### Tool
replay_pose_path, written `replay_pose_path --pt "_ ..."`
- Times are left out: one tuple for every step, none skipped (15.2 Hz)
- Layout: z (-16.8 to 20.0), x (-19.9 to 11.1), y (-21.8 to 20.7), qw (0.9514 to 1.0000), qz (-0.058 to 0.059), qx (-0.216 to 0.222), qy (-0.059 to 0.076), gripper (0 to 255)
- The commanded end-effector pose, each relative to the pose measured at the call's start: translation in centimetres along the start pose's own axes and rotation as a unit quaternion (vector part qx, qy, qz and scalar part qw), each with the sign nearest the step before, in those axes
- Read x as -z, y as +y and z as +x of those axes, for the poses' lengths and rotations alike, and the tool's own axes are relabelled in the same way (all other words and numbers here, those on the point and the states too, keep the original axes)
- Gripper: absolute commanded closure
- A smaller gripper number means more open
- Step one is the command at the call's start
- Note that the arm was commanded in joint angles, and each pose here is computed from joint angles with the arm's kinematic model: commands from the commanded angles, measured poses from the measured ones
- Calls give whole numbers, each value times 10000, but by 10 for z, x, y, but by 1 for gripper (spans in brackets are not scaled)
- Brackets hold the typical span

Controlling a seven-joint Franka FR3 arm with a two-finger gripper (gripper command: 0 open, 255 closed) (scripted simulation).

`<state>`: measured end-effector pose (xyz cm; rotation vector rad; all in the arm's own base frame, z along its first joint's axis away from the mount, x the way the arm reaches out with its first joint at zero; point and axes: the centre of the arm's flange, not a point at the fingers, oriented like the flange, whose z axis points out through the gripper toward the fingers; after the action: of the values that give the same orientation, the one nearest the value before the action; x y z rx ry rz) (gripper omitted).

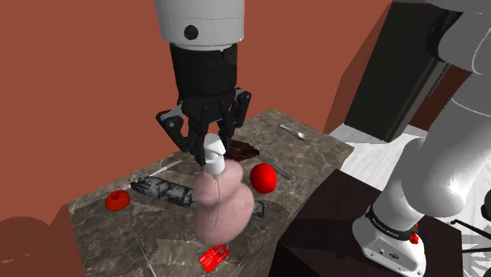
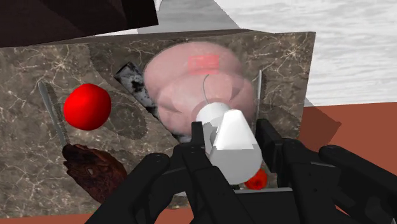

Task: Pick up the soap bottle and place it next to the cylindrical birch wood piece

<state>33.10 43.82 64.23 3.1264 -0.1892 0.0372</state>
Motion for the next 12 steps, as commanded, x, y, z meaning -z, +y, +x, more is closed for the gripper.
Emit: replay_pose_path --pt "0 -6 -24 10000 8 -22 5 255" --pt "-1 -10 -36 10000 8 -22 5 255" --pt "-2 -14 -49 10000 8 -22 5 255" --pt "-2 -17 -62 10000 8 -22 5 255" --pt "-3 -21 -74 10000 8 -22 5 255" --pt "-4 -24 -87 10000 8 -22 5 255" --pt "-5 -28 -100 10000 8 -22 5 255" --pt "-6 -31 -113 10000 8 -22 5 255" --pt "-6 -37 -113 10000 8 -22 5 255" --pt "-6 -42 -113 10000 8 -22 5 255" --pt "-6 -47 -113 10000 8 -22 5 255" --pt "-6 -53 -113 10000 8 -22 5 255"
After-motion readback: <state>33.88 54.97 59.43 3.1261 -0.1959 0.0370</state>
